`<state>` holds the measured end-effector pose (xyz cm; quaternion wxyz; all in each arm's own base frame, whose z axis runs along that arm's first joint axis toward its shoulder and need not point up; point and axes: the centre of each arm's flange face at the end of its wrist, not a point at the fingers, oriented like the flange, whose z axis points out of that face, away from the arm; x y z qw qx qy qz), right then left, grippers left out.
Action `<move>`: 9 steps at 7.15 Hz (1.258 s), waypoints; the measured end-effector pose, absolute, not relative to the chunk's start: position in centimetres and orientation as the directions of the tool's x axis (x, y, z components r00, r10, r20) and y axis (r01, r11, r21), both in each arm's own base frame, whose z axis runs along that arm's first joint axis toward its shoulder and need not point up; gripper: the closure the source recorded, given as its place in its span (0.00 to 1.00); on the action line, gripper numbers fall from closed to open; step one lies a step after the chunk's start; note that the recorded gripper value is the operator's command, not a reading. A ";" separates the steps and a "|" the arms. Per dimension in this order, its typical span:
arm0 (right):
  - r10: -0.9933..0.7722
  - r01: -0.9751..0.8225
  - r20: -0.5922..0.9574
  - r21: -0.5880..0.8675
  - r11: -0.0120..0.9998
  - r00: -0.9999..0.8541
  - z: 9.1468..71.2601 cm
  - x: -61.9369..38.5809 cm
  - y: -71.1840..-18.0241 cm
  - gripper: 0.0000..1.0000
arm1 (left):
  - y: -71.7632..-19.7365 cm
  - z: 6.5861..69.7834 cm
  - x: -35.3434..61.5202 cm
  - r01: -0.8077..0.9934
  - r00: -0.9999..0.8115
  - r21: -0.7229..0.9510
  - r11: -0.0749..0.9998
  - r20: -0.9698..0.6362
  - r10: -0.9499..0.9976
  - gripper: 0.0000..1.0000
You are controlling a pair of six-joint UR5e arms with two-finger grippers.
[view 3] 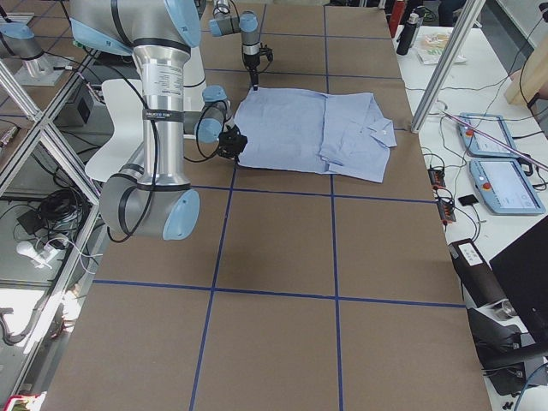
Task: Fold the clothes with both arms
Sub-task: 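Grasp both bottom hem corners with the left and right grippers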
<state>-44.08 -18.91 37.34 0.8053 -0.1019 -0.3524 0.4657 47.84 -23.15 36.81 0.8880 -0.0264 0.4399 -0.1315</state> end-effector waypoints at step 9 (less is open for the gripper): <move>0.825 -0.664 0.475 -0.514 0.542 0.305 36.1 -42.7 -19.0 1.00 | -22.2 32.3 44.6 0.197 0.522 -0.193 0.961 -0.809 -0.270 1.00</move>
